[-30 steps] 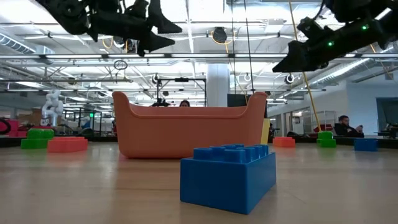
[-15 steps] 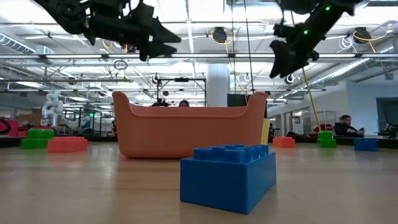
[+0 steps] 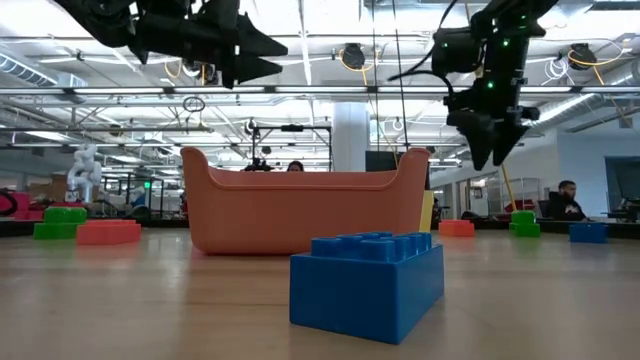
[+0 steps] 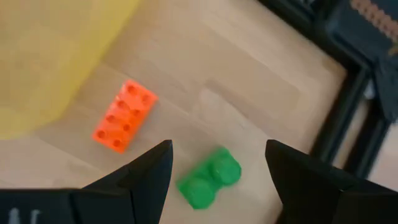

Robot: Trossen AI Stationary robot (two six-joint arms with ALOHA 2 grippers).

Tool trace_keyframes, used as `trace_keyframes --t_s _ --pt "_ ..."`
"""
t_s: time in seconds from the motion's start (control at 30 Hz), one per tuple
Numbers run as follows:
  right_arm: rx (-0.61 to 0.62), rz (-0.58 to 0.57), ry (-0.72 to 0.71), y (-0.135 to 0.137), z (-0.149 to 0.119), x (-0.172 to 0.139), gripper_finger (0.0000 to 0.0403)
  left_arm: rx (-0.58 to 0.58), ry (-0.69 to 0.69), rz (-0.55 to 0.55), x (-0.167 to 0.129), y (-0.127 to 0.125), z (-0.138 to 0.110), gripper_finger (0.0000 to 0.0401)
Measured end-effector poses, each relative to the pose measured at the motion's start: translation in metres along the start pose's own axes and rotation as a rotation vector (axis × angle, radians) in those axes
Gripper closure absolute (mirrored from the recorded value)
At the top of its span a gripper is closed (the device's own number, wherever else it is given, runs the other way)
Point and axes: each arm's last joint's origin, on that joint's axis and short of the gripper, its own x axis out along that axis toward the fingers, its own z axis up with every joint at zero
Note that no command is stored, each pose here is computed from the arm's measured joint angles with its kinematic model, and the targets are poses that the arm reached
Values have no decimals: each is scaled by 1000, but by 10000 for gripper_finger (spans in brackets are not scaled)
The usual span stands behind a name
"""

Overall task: Sort & place blocks by color
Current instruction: Put the green game piece into the yellow bin

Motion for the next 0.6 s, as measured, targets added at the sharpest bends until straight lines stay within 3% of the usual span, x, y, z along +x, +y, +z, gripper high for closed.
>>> trace_keyframes --t_s 0.27,0.6 --pt "132 -47 160 -19 -10 -5 149 12 50 -4 -6 -2 -1 130" --pt "204 -40 233 -17 -22 12 149 25 76 -4 -7 -2 -3 130"
